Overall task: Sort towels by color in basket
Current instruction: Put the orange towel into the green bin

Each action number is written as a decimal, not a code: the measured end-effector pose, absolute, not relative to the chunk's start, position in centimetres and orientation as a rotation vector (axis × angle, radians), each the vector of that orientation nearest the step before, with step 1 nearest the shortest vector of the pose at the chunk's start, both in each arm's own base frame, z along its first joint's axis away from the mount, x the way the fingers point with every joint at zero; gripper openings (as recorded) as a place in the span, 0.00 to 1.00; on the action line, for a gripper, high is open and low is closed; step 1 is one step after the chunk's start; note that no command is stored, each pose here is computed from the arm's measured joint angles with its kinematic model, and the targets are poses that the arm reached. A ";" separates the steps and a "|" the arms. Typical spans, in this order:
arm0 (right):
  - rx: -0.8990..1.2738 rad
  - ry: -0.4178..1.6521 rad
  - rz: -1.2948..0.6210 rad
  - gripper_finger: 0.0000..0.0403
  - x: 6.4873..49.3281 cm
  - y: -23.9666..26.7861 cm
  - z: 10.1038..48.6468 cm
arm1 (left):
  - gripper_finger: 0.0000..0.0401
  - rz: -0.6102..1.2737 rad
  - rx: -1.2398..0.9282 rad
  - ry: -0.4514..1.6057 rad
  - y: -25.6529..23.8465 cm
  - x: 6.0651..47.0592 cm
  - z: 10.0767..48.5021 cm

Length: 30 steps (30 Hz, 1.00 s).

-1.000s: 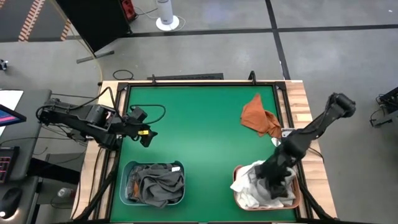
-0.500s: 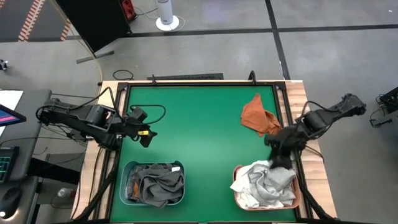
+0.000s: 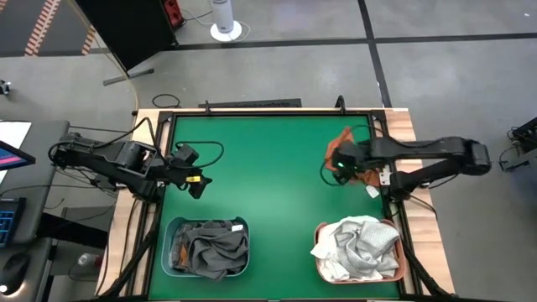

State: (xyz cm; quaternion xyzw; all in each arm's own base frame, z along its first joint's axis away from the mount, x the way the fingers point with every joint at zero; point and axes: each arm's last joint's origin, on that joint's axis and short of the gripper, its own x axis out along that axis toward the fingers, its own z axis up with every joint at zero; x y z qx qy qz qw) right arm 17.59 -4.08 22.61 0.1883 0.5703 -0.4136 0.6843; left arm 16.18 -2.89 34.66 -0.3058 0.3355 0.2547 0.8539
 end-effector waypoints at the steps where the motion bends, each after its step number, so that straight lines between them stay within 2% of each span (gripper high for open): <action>1: 0.423 1.325 -0.956 0.71 17.8 -4.8 21.9 | 0.60 0.536 -0.643 0.706 -2.9 16.2 34.7; 6: 0.457 1.530 -1.062 0.71 18.0 -8.3 18.8 | 0.60 0.521 -0.655 0.717 -2.9 16.2 34.6; 10: 0.507 1.604 -1.094 0.71 17.8 -10.3 17.4 | 0.60 0.498 -0.661 0.734 -3.0 16.2 34.6; 15: 0.683 1.572 -0.989 0.71 18.0 -12.5 16.1 | 0.60 0.485 -0.634 0.742 -3.0 16.2 34.6; 21: 0.776 1.551 -0.887 0.68 18.3 -13.7 14.9 | 0.60 0.487 -0.641 0.741 -3.0 16.2 34.6; 25: 0.787 1.493 -0.791 0.55 19.3 -13.8 14.4 | 0.60 0.487 -0.640 0.740 -3.0 16.2 34.6; 30: 0.791 1.357 -0.629 0.22 21.2 -13.2 14.7 | 0.60 0.473 -0.619 0.738 -3.1 16.3 34.7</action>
